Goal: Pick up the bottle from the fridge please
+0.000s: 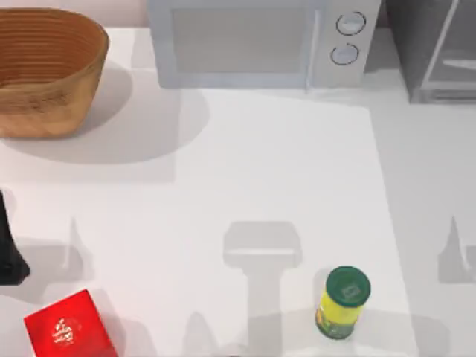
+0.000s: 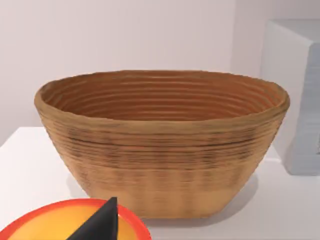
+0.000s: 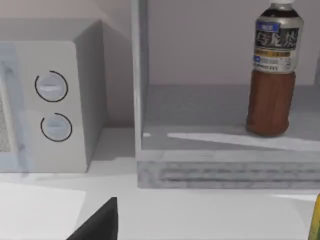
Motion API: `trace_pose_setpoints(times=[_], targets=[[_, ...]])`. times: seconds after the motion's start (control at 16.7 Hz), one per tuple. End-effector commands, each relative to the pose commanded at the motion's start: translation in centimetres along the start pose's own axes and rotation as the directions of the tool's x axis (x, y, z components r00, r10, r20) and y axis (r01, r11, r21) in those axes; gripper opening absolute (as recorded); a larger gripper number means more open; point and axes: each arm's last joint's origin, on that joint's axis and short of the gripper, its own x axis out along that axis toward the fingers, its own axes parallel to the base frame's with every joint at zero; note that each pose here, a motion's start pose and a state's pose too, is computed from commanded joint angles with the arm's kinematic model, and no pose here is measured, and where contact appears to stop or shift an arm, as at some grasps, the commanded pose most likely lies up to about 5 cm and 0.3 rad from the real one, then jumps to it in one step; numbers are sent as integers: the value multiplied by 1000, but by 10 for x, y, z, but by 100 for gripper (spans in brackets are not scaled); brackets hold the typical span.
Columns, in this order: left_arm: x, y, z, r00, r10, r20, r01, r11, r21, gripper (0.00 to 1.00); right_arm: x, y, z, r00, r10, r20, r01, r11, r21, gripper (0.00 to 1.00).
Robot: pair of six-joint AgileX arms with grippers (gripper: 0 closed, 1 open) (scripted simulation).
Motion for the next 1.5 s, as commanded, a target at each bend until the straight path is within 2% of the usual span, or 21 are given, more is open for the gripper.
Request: trace_pose_setpoints(times=[0.42,0.72,1.14,1.5], targets=[[0,0,0,1000,0,0,0,1000,0,100,9,-5,11,1000,5,25,-4,1000,-3,100],[0,0,0,1000,0,0,0,1000,0,100,39,-20,20,999,3,37,-3,1000,-11,100],[0,0,0,1000,0,0,0,1000,0,100,84,-62,-16,999,1,-48,0,1000,19,100],[0,0,0,1000,0,0,0,1000,0,100,97,-93,-43,1000,0,-17,0,1000,9,100]])
